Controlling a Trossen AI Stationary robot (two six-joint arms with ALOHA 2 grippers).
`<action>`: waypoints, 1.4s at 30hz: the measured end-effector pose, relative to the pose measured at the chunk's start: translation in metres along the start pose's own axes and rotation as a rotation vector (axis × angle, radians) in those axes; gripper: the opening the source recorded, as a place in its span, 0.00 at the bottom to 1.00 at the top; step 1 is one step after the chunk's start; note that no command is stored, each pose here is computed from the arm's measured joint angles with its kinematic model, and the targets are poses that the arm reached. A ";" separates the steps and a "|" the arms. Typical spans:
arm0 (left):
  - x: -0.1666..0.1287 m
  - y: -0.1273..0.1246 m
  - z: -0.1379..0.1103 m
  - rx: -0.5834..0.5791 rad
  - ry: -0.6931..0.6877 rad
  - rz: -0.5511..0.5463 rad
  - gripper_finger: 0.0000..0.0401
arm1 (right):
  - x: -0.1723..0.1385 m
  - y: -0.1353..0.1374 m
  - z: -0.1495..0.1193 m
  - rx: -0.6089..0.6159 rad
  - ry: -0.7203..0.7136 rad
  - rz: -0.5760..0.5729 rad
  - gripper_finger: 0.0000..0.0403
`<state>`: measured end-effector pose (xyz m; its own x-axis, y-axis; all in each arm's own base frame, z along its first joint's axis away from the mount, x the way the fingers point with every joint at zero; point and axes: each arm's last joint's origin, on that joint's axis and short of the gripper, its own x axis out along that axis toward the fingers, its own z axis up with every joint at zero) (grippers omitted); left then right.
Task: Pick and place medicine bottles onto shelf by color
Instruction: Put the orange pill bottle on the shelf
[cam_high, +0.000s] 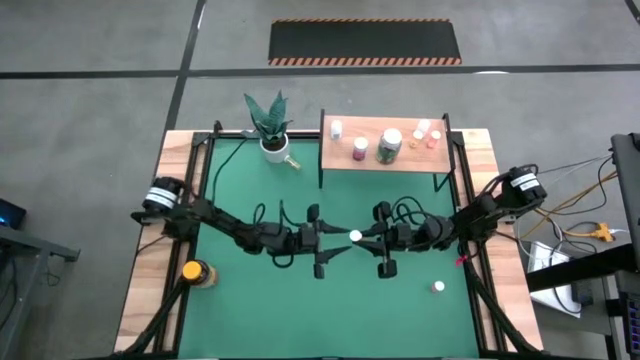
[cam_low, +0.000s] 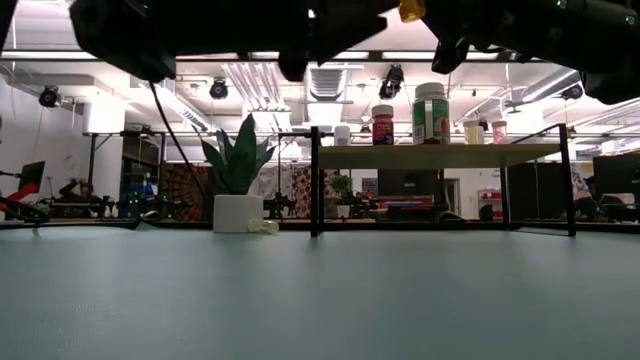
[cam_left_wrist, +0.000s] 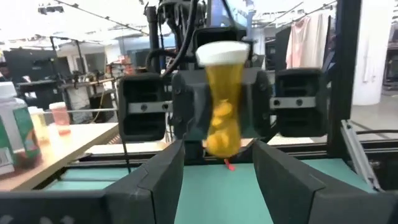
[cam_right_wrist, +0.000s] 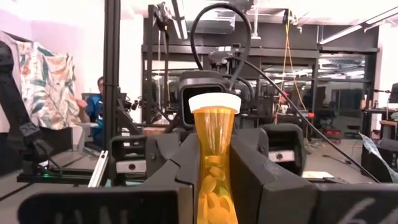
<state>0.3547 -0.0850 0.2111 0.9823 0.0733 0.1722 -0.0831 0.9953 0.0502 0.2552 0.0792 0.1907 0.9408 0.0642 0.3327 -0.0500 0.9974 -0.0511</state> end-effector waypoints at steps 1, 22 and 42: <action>0.002 0.001 -0.001 -0.005 0.001 0.000 0.44 | 0.000 0.000 0.000 0.000 0.000 0.000 0.12; 0.024 -0.001 -0.007 0.012 -0.017 -0.089 0.37 | 0.000 0.000 -0.001 0.000 0.012 0.002 0.12; 0.023 0.002 -0.014 0.023 0.050 -0.070 0.22 | -0.001 0.000 -0.005 0.055 0.060 -0.014 0.40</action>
<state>0.3795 -0.0806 0.2010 0.9930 0.0074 0.1177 -0.0173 0.9964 0.0830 0.2560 0.0794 0.1853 0.9599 0.0498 0.2758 -0.0533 0.9986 0.0053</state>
